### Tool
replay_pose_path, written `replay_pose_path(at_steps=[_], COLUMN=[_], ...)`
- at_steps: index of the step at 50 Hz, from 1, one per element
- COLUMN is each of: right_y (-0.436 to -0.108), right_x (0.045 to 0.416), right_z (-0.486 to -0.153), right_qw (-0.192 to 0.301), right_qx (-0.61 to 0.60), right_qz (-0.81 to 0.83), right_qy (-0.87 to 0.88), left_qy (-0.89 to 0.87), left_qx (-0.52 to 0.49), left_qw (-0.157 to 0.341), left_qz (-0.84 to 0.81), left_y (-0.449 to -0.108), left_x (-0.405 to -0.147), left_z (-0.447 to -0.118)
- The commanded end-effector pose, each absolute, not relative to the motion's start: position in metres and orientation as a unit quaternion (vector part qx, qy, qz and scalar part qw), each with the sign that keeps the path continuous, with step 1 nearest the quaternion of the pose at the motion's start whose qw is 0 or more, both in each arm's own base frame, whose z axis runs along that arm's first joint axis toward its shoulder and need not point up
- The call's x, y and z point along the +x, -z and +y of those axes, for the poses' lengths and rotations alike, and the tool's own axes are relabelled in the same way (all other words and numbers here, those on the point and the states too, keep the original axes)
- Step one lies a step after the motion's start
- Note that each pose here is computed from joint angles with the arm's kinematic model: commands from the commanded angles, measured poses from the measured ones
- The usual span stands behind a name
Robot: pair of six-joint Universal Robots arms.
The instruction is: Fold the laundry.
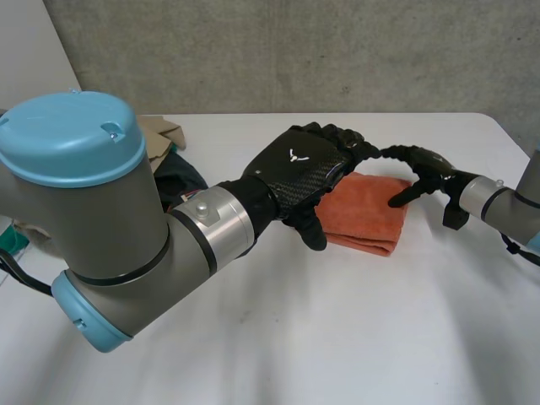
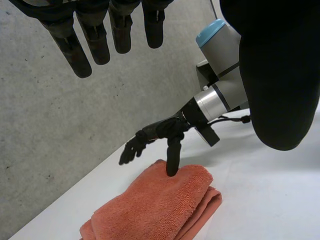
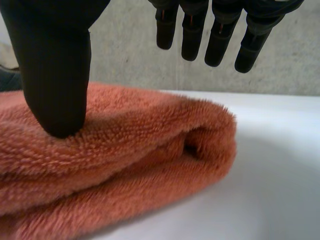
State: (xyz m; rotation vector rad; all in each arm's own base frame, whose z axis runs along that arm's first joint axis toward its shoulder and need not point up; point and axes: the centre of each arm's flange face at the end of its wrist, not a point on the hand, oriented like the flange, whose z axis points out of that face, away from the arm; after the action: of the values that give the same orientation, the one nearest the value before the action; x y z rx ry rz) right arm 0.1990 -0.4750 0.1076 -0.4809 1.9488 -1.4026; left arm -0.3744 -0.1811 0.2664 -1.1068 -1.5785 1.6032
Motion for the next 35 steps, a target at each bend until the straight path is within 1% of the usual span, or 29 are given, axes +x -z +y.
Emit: replay_pose_path(at_steps=[1, 9, 14, 16, 18, 19, 21, 22, 23, 24, 26, 29, 32, 33, 35], right_y=[-0.098, -0.097, -0.104, -0.108, -0.111, -0.117, -0.120, -0.123, -0.125, -0.127, -0.132, -0.134, -0.134, -0.134, -0.136], right_x=[0.199, 0.198, 0.197, 0.196, 0.192, 0.182, 0.169, 0.154, 0.142, 0.132, 0.111, 0.097, 0.076, 0.066, 0.056], right_z=[-0.466, -0.465, -0.472, -0.477, -0.485, -0.497, -0.509, -0.519, -0.525, -0.529, -0.538, -0.541, -0.544, -0.545, -0.546], right_qw=[0.318, 0.307, 0.290, 0.276, 0.251, 0.207, 0.168, 0.137, 0.122, 0.113, 0.111, 0.113, 0.094, 0.081, 0.074], right_qx=[-0.203, -0.211, -0.208, -0.204, -0.189, -0.159, -0.120, -0.069, -0.034, -0.008, 0.056, 0.098, 0.143, 0.162, 0.173], right_qz=[0.767, 0.770, 0.766, 0.762, 0.760, 0.757, 0.754, 0.748, 0.743, 0.738, 0.721, 0.711, 0.702, 0.697, 0.691], right_qy=[0.518, 0.518, 0.534, 0.550, 0.568, 0.599, 0.623, 0.646, 0.657, 0.665, 0.682, 0.688, 0.691, 0.694, 0.698], left_qy=[-0.605, -0.604, -0.604, -0.604, -0.606, -0.606, -0.609, -0.609, -0.610, -0.611, -0.612, -0.613, -0.614, -0.613, -0.612], left_qx=[-0.421, -0.422, -0.421, -0.421, -0.421, -0.421, -0.420, -0.420, -0.419, -0.419, -0.419, -0.418, -0.417, -0.418, -0.418], left_qw=[0.311, 0.312, 0.312, 0.311, 0.311, 0.311, 0.311, 0.311, 0.311, 0.311, 0.311, 0.311, 0.310, 0.311, 0.312], left_qz=[-0.600, -0.601, -0.600, -0.600, -0.599, -0.599, -0.597, -0.597, -0.596, -0.595, -0.595, -0.594, -0.594, -0.594, -0.594], left_y=[-0.264, -0.263, -0.264, -0.264, -0.265, -0.266, -0.268, -0.268, -0.269, -0.270, -0.270, -0.272, -0.272, -0.272, -0.272], left_x=[-0.374, -0.374, -0.373, -0.373, -0.373, -0.373, -0.372, -0.372, -0.372, -0.372, -0.373, -0.372, -0.372, -0.372, -0.373], left_z=[-0.180, -0.180, -0.180, -0.180, -0.180, -0.180, -0.181, -0.180, -0.181, -0.180, -0.181, -0.181, -0.181, -0.180, -0.180])
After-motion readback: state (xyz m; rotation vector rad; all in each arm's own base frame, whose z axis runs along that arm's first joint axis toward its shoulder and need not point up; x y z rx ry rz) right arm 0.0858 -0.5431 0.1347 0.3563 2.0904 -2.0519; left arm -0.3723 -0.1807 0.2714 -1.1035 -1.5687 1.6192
